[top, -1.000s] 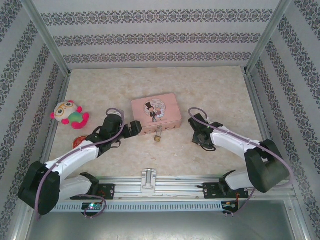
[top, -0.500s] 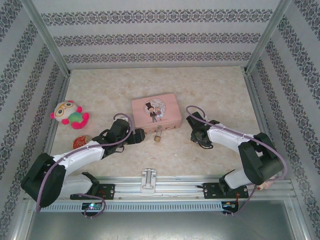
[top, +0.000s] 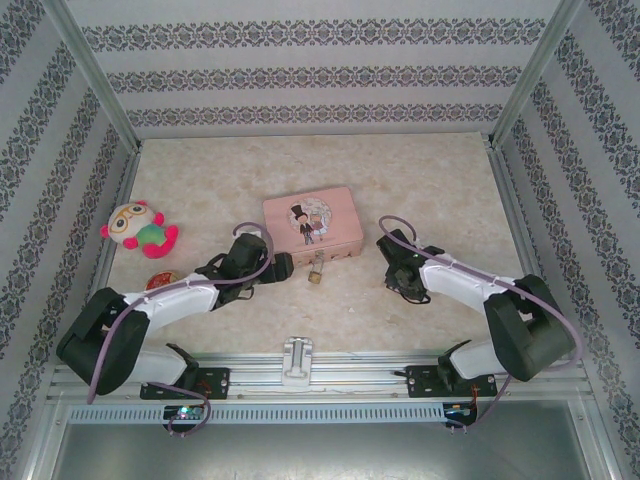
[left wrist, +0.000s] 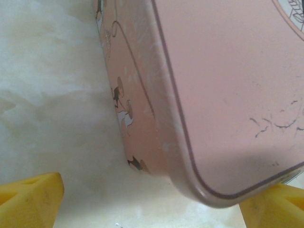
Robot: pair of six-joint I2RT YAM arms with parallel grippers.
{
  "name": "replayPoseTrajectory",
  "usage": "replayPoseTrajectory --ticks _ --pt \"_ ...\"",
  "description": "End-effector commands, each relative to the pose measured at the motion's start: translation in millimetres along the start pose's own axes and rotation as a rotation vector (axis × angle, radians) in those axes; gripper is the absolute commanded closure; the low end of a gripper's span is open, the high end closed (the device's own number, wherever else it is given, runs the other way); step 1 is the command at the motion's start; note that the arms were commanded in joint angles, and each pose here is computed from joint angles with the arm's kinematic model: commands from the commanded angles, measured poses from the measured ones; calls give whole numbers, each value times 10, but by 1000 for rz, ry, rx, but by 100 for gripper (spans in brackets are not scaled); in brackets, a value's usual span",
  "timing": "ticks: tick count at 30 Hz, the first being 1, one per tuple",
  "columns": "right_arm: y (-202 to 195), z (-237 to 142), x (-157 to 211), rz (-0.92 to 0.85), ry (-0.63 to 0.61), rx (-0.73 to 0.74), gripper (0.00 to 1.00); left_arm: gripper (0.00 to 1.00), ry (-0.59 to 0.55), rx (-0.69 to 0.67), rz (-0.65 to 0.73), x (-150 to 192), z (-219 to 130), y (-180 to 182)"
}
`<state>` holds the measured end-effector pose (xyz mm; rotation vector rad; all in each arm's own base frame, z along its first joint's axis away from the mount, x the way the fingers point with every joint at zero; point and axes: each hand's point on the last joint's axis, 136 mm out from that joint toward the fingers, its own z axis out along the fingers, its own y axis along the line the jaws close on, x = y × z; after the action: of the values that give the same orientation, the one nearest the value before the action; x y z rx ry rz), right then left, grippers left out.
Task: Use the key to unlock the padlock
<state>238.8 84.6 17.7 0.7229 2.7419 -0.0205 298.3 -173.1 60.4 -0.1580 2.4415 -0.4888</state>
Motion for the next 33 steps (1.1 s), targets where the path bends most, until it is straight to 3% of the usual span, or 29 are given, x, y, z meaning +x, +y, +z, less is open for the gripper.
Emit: replayPoseTrajectory --ticks 1,23,33 --pt "-90 -13 67 26 16 18 71 6 -57 33 20 -173 6 -162" --pt "-103 50 231 82 25 -16 77 3 -56 -17 59 -198 60 -103" --pt "-98 11 202 69 9 -16 89 3 -77 -35 64 -249 -11 -74"
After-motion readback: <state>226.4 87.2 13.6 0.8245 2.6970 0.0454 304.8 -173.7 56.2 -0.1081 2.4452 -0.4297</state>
